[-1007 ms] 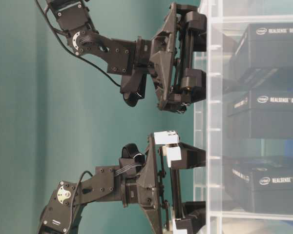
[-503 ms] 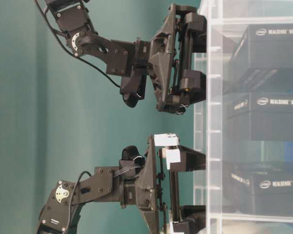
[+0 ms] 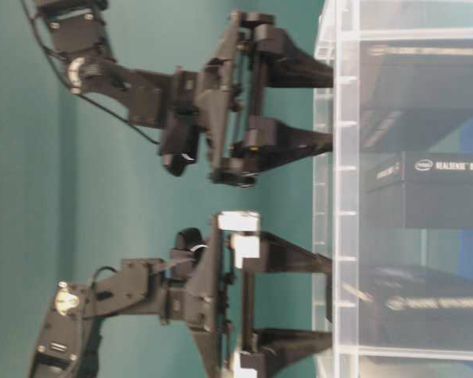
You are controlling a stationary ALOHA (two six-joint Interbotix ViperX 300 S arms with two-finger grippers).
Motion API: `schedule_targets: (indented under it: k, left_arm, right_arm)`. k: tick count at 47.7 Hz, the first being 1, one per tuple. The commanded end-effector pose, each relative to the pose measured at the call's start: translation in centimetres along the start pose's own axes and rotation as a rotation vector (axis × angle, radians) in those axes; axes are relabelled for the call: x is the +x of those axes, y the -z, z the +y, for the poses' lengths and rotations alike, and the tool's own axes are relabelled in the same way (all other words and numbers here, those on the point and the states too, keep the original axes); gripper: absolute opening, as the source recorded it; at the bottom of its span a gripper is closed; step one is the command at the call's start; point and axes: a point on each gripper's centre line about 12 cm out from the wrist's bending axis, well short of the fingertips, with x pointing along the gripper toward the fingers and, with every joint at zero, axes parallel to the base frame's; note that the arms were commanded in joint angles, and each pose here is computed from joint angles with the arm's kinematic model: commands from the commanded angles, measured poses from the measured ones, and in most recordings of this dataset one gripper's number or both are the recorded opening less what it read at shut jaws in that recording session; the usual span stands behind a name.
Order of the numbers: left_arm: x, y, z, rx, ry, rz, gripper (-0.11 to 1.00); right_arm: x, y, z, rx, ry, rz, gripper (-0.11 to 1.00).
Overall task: Take the box out of the case with both arms.
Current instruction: 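Lift both gripped boxes up out of the case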
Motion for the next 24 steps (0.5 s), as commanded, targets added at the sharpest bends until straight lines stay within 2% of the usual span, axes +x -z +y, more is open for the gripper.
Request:
schedule_targets:
  k: [1,6,15,24]
  left_arm:
    - [-3.1,-0.2,-0.4,-0.003,0.057,-0.019,0.63]
    - [-5.0,-0.4,-0.5,-0.003,0.066,-0.025,0.63]
    - [-9.0,-0.7,-0.6,-0.01,0.122,-0.049,0.63]
    - [-12.7,-0.6,-0.4,-0.007,0.145,-0.056,0.63]
  right_arm:
    - [-4.0,-1.1,0.4,0.011,-0.068,-0.051,0.69]
    - [-6.0,-1.8,0.4,0.016,-0.077,-0.076,0.69]
    - [-9.8,-2.8,0.4,0.015,-0.092,-0.113,0.69]
    - [-12.0,-3.3,0.5,0.005,-0.098,-0.123,0.69]
